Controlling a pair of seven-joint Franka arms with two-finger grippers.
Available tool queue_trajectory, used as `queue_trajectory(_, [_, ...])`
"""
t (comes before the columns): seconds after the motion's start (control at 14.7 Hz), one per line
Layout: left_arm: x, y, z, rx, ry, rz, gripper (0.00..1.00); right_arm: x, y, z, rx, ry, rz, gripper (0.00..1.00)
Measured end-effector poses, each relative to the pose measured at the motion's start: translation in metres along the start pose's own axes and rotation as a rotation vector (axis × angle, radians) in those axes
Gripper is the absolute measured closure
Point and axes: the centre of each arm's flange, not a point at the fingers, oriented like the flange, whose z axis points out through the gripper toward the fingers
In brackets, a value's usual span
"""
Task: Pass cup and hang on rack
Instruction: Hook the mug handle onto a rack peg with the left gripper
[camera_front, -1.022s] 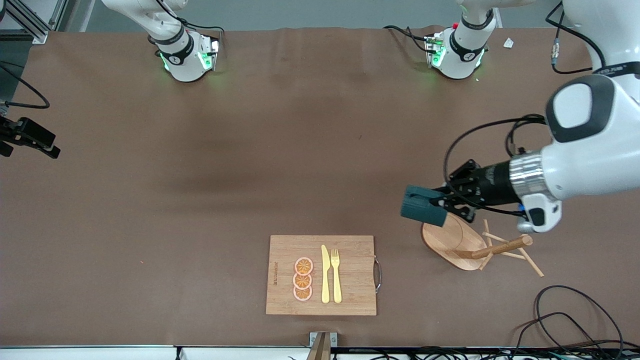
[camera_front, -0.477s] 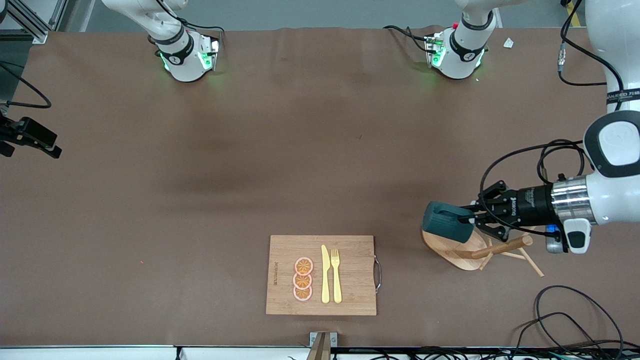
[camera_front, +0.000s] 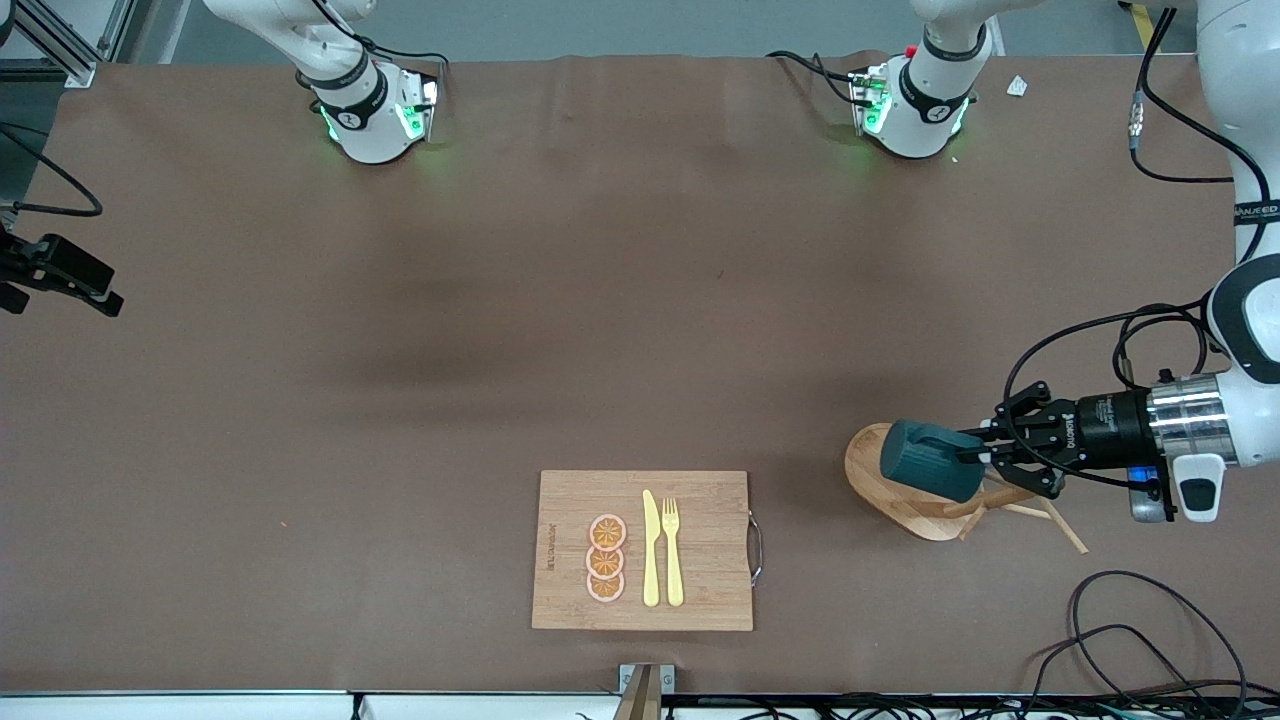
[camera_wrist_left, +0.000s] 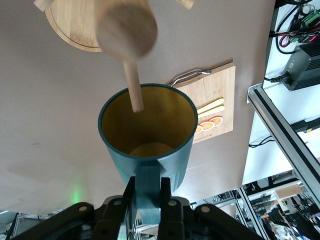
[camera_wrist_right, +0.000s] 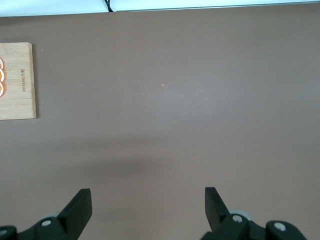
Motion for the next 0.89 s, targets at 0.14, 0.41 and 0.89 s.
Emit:
queue_trajectory(0.14, [0.013,-0.005,-0.004,-0.004,-0.019,0.012,0.79,0.000,0.000,0.000,0.000,0.000,0.000,0.00])
queue_trajectory(0.41, [0.036,-0.015,-0.010,-0.005,-0.035,0.014,0.79,0.000,0.000,0.000,0.000,0.000,0.000,0.00])
queue_trajectory(0.89, [0.053,-0.023,-0.021,-0.024,-0.059,0.012,0.79,0.000,0.000,0.000,0.000,0.000,0.000,0.00])
